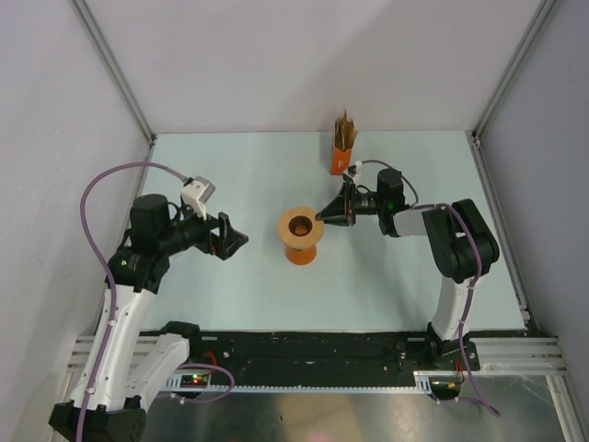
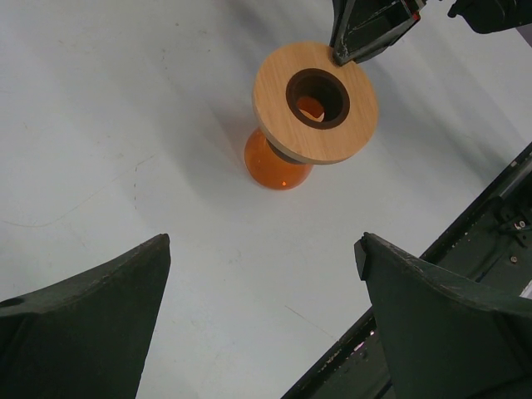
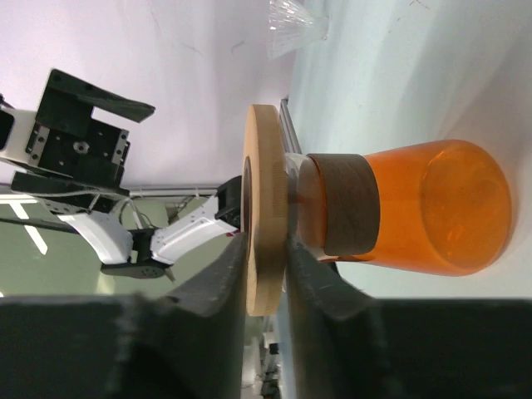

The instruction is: Place the coffee filter in the dripper

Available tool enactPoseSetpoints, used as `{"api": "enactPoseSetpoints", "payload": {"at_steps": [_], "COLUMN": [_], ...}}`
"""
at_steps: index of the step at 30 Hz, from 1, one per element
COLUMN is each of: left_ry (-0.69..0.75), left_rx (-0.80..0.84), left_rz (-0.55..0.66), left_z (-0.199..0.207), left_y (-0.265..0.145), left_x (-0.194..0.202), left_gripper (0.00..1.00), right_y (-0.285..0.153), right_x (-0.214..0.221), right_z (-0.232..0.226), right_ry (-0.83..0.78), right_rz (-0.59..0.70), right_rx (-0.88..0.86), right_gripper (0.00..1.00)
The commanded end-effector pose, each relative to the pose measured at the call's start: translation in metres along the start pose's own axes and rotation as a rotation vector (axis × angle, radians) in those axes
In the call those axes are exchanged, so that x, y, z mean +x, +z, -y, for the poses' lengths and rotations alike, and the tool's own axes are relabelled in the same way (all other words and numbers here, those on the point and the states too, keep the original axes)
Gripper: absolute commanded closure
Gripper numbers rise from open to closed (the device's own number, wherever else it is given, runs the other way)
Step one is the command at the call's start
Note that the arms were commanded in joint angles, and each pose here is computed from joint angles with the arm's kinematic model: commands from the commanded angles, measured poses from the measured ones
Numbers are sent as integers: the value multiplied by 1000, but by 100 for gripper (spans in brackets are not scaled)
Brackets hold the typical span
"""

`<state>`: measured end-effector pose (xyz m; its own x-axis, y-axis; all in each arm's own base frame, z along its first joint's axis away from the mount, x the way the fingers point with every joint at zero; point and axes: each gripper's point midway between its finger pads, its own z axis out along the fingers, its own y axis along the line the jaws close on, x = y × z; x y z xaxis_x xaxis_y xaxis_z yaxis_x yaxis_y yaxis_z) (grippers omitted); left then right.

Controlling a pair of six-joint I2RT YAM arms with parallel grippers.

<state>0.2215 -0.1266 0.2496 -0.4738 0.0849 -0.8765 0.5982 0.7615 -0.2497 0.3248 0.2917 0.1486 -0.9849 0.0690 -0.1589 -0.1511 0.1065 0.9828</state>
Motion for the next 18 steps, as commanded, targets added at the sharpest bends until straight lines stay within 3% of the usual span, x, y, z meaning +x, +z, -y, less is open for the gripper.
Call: {"api": "enactPoseSetpoints", "payload": {"at_steps": [1, 6, 10, 12, 18], "left_ry": [1, 24, 61, 75, 69], "left_rx": [-3, -52, -127, -187, -353], "left_rz": [19, 14, -12, -42, -139], "left_z": [2, -6, -17, -26, -61], "left_y": [-3, -7, -17, -27, -56], "left_x": [-3, -5, -4, -1, 17], "left_gripper": [0, 0, 0, 0, 0], "right_y": [0, -2, -7, -12, -42], "right_x": [-11, -14, -17, -20, -31], "right_z": [-4, -4, -5, -7, -17], "right_ry": [-54, -56, -80, -116, -256], "right_rz": [11, 25, 48, 67, 141], "right_rx": [-13, 1, 30, 64, 207], "right_gripper": [65, 41, 7, 2, 1]}}
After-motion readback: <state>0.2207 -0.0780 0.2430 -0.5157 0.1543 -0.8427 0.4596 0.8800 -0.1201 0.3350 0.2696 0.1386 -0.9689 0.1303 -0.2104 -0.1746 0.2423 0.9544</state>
